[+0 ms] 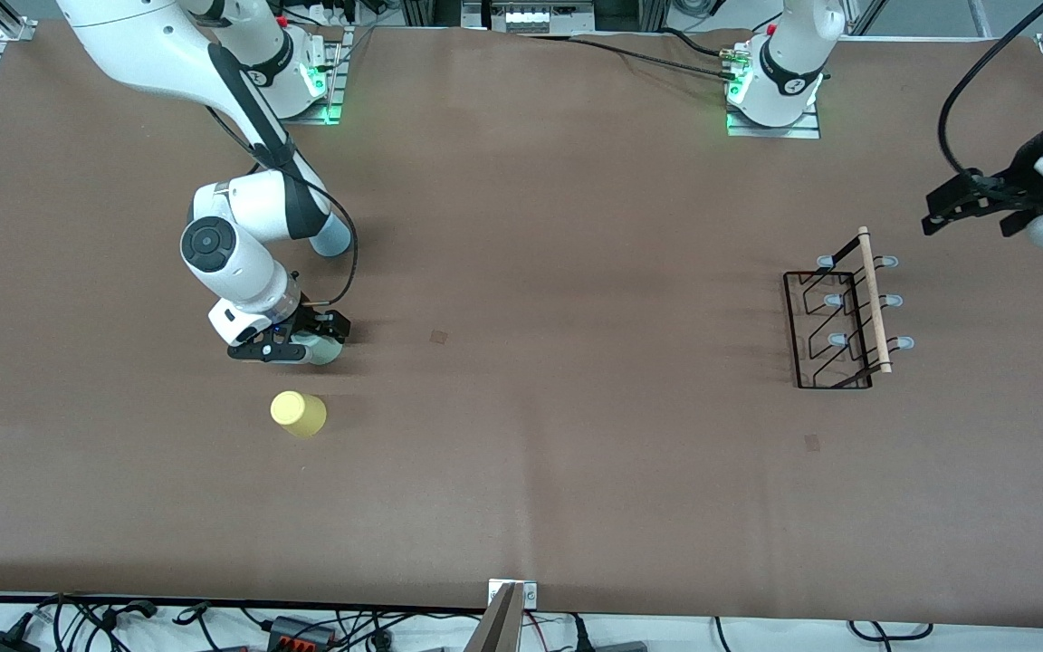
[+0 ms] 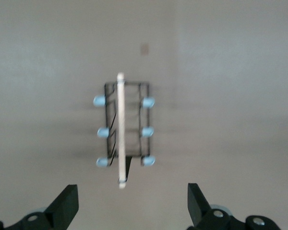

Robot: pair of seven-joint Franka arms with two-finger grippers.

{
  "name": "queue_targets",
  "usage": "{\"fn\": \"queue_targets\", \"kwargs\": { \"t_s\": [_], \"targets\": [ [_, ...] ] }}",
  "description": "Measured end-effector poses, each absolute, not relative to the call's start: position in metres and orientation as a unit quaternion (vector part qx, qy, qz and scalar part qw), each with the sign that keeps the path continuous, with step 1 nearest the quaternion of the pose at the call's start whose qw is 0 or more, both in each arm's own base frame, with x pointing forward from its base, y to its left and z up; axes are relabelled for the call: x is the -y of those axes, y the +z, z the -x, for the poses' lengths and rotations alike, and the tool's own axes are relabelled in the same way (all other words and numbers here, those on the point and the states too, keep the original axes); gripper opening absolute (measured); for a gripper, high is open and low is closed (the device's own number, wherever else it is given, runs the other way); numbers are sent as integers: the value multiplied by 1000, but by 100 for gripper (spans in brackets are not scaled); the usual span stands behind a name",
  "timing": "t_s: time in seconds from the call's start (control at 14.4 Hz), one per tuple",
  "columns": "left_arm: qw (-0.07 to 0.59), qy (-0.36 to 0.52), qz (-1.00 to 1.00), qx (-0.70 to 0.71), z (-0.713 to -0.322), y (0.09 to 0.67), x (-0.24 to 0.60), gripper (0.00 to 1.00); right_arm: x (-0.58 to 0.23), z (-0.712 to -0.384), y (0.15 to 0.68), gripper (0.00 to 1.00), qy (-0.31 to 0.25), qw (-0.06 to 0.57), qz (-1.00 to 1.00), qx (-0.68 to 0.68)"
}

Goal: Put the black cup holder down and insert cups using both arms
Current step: 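Lower the right gripper around the teal cup and close it, then lift the teal cup with the right gripper while the left gripper grasps the dowel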

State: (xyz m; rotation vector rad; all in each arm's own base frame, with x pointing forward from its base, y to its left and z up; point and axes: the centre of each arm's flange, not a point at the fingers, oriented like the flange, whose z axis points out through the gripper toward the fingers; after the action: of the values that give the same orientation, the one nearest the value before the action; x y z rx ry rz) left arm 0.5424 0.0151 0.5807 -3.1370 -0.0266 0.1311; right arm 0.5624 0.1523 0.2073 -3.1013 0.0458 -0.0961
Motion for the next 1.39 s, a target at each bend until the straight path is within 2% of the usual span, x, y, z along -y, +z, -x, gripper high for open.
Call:
{"fn": "queue_targets", "kwargs": {
  "t_s": [0.35, 0.56, 0.84, 0.91, 0.97, 1.04, 1.11, 1.18, 1.39],
  "targets": [
    [4, 104, 994, 27, -569, 506, -39, 100, -150, -564, 208, 100, -34, 19, 999, -18],
    [5, 80, 997, 20, -584, 447, -35, 100, -149, -564, 208, 100, -34, 19, 999, -18],
    [4, 48, 999, -15, -574, 374, -35, 97, -149, -564, 208, 100, -34, 19, 999, -18],
    [3, 43, 999, -26, -570, 364, -38, 96, -149, -564, 208, 96, -34, 19, 999, -18],
    [3, 39, 999, -35, -566, 354, -43, 89, -149, -564, 209, 96, -35, 19, 999, -18],
    [3, 37, 998, -41, -561, 344, -49, 89, -149, -564, 209, 91, -35, 19, 999, -18],
    [2, 38, 998, -44, -556, 336, -53, 83, -149, -564, 209, 78, -35, 19, 999, -18],
    [1, 39, 998, -45, -553, 330, -55, 74, -149, -565, 211, 69, -37, 20, 999, -18],
    [1, 39, 998, -48, -552, 330, -54, 41, -150, -566, 214, 69, -40, 20, 999, -14]
  ]
}}
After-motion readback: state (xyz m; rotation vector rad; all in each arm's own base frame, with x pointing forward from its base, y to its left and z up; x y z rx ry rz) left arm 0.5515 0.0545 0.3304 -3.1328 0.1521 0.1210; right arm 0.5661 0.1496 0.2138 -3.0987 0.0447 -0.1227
